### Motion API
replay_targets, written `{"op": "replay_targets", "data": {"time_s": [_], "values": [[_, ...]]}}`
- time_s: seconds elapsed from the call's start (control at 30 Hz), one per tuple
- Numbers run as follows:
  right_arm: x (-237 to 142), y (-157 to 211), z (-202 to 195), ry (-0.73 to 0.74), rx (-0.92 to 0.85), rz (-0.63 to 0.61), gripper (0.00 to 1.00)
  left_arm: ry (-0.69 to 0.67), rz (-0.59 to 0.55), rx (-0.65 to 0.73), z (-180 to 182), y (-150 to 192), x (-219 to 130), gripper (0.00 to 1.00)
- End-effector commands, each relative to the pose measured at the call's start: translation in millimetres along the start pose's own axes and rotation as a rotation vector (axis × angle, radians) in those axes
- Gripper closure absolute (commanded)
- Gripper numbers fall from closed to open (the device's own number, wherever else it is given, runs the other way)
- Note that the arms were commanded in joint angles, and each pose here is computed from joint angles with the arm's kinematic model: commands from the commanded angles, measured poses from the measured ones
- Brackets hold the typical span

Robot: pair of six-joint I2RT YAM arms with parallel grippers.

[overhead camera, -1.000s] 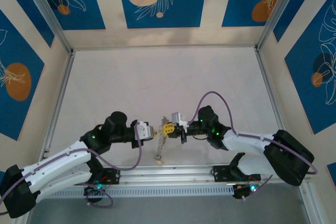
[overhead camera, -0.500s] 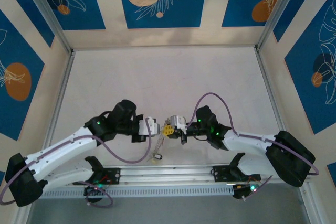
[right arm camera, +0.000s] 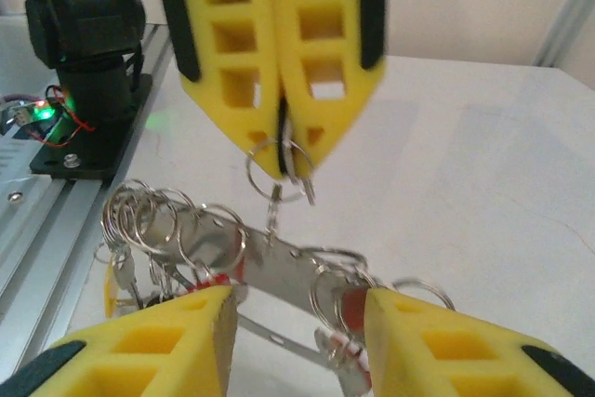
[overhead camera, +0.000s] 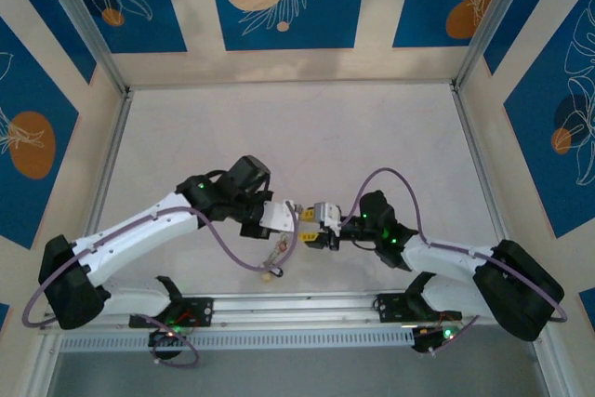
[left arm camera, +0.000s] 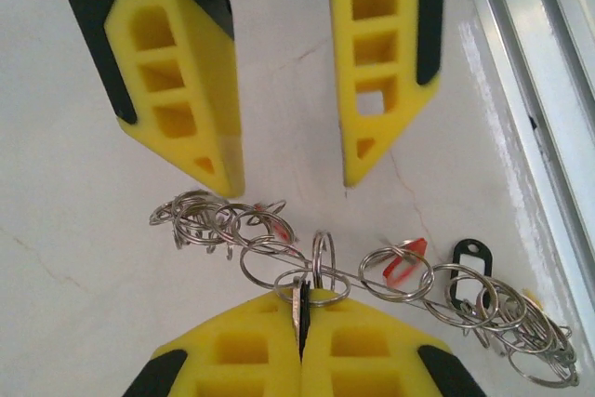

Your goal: Put the keys on the keyring

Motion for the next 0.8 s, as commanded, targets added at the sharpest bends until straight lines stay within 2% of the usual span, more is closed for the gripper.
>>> {"op": "replay_targets", "data": {"time_s": [0.0, 0.17, 0.3, 0.6, 0.7, 0.77], "values": [[-13, -11, -2, 0.036, -0.02, -0.077, 0.54, 0.001, 0.08, 0.131, 6, -8, -10, 1.0], [-32, -11, -13, 0.175, 0.0, -0.098, 0.46, 0.005, 0.198, 0.244, 18, -12, -15, 1.0], [-49, -6, -21, 0.299, 0.043, -0.112, 0.41, -0.04, 0.312, 0.383, 30, -15, -21, 1.0], [-67, 1, -25, 0.393, 0.084, -0.144, 0.38, -0.1, 0.64, 0.647, 55, -9, -11, 1.0], [-70, 3, -29, 0.437, 0.098, -0.148, 0.37, -0.111, 0.693, 0.68, 63, -12, -7, 1.0], [-72, 3, -31, 0.459, 0.108, -0.16, 0.33, -0.123, 0.679, 0.681, 68, -18, -8, 1.0]]}}
Point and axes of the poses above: each hand's point on the last joint's axis, 136 mm out from that joint toward the fingers, its own x axis out along the fingers, its own z axis along the line the jaws close on, y = z × x, the point moved 7 cm from there along -x, back along the fingers, and after that the axes turned 8 degrees about x, right-handed, at the moved point
